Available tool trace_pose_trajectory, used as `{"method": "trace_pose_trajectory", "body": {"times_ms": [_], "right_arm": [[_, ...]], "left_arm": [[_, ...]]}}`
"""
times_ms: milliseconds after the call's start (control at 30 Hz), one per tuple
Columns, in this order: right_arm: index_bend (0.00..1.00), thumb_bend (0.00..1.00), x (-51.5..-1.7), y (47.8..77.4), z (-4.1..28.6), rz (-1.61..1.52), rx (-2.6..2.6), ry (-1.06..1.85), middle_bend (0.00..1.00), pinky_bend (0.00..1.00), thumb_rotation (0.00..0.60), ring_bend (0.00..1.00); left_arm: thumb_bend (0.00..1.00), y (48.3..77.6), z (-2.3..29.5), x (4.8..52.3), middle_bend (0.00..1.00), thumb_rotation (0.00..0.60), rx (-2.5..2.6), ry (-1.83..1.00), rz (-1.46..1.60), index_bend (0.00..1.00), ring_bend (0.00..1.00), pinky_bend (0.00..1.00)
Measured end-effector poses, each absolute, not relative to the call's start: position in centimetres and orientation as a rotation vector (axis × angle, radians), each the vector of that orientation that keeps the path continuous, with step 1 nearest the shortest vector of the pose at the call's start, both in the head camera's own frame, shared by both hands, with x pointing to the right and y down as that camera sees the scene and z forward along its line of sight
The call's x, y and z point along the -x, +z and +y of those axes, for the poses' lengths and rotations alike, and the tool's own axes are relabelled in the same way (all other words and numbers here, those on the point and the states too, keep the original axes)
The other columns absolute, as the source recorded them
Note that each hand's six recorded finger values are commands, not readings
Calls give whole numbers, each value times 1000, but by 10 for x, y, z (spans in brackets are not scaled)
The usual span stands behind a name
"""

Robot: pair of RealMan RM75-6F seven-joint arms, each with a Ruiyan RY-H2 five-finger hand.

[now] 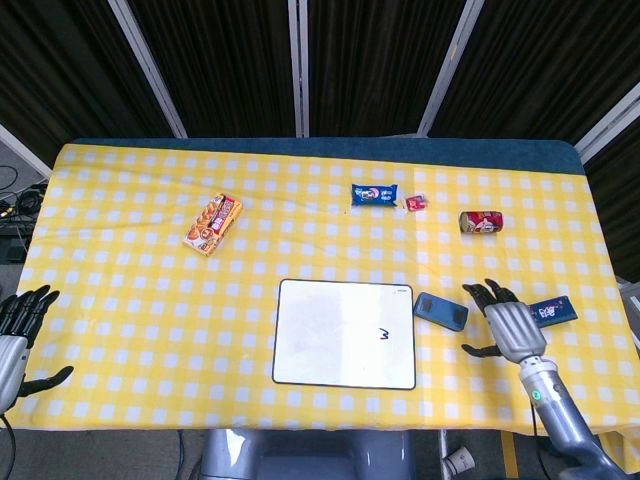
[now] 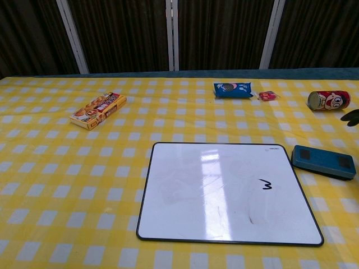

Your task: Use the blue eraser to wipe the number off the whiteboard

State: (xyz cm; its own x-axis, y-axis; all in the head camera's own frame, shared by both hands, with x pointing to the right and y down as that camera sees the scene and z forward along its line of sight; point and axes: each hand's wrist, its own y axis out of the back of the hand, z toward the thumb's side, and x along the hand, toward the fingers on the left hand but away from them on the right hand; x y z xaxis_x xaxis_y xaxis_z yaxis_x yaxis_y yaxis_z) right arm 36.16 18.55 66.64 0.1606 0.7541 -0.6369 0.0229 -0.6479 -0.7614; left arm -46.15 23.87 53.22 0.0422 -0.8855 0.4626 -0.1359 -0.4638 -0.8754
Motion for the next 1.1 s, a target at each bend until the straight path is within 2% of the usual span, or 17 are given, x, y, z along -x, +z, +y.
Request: {"method": "trace_pose_trajectory", "body": {"times_ms": [267,700,1100], "right_arm": [[189,85,-349,696,171,-712,1823,1566,227,305,600,155],[230,86,-326,709,169,-711,1842,1529,256,330,600,179],[304,115,-324,716,170,-696,1815,1521,357,405,600,250]], "left_arm": [[0,542,238,468,0,600,1695,-1531,1039,0,0,0],[0,544,233,467,0,600,1710,-1526,1045,0,0,0],[0,545,233,468,0,600,1707,-1532,1046,0,0,0]]}}
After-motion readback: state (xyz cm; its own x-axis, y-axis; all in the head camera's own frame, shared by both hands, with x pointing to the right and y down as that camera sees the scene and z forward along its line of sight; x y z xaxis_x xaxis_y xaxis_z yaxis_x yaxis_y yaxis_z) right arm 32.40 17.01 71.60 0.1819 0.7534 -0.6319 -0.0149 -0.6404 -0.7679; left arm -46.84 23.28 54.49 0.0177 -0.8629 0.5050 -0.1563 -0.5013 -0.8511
